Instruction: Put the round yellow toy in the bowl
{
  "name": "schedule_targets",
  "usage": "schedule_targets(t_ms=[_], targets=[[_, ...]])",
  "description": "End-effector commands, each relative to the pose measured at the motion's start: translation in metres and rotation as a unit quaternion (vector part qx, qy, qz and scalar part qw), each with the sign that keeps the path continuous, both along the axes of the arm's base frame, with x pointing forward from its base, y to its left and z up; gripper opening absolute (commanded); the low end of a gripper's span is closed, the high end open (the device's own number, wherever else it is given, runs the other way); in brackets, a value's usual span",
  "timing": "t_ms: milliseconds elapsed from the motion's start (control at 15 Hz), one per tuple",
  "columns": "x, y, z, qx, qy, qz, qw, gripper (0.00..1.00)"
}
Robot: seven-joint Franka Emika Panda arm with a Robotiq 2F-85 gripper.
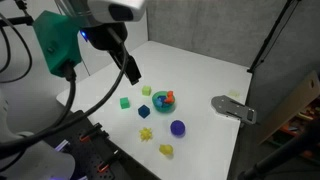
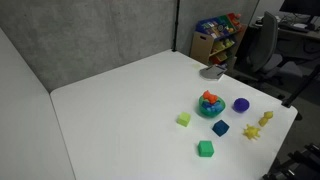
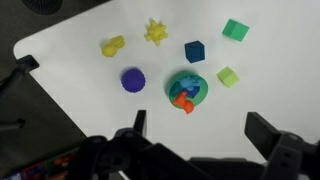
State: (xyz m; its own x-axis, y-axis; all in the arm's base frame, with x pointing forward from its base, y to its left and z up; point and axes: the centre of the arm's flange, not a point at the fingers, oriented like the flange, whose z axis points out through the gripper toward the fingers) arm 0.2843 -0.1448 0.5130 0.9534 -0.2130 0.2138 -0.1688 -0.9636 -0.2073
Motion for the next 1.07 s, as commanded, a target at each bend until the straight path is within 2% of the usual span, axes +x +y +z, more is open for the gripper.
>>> schedule_targets(t_ms=[0,333,667,1000], targets=[[0.0,0.0,0.0,0.0,0.0,0.0,1.0,1.0],[0.005,0.004,0.001,-0.005,0.0,-0.002,1.0,1.0],[0.031,0.032,0.003,-0.026,0.015,-0.007,0.9995,1.0],[0.071,0.064,-0.002,-0.051,0.045,-0.025,0.9974,1.0]])
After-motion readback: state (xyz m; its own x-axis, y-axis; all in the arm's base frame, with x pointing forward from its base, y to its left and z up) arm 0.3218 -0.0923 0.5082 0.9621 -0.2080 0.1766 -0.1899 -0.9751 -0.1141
